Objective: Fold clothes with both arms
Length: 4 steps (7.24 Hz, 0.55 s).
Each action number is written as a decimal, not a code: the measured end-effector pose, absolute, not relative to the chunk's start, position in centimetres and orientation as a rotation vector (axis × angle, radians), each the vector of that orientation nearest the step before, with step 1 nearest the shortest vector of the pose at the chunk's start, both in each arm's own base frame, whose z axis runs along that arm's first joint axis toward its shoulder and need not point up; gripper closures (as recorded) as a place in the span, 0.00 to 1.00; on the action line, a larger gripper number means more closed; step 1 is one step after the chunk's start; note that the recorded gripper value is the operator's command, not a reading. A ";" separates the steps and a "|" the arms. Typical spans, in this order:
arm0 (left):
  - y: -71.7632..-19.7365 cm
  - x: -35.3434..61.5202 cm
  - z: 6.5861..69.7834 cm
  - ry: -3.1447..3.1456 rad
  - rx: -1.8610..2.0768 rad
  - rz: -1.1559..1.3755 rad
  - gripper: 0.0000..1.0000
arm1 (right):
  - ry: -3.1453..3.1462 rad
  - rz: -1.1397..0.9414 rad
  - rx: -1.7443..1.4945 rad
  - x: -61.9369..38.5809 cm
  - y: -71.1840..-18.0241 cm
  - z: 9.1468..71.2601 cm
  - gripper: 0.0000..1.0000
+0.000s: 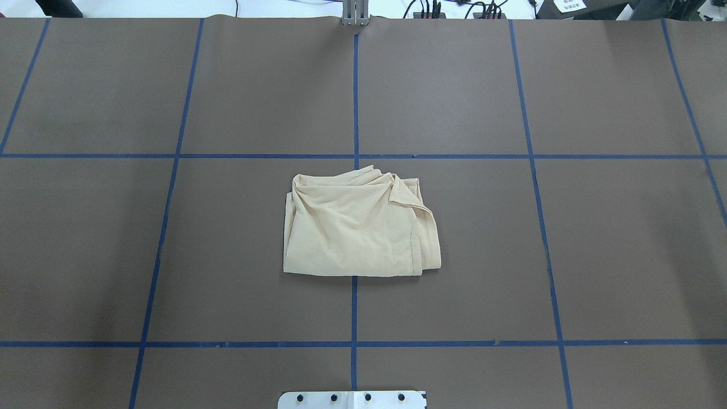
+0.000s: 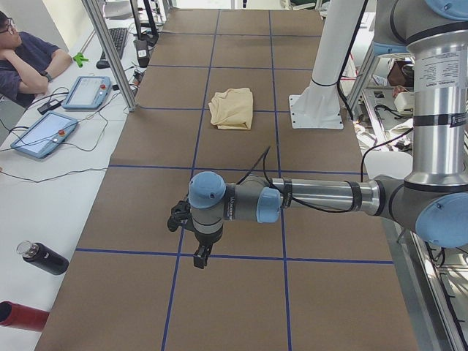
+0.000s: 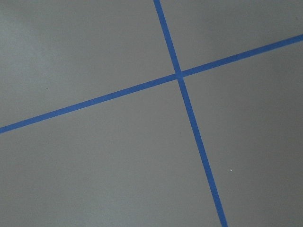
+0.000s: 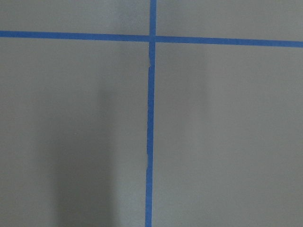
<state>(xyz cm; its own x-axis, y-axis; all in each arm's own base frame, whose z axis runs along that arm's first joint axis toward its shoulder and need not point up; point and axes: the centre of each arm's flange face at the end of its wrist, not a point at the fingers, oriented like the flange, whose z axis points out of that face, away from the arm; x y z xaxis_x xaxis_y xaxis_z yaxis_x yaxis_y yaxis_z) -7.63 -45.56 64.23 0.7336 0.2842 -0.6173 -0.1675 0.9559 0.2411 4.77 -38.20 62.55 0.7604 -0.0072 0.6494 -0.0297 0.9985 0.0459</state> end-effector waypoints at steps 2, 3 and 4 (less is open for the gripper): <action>-45.6 -7.6 64.1 0.705 0.177 0.251 0.00 | -0.708 0.006 0.072 4.8 -38.3 62.4 0.00; -45.6 -7.6 64.1 0.706 0.177 0.251 0.00 | -0.709 0.003 0.078 4.8 -38.3 62.3 0.00; -45.6 -7.6 64.1 0.706 0.178 0.251 0.00 | -0.709 0.002 0.082 4.8 -38.3 62.3 0.00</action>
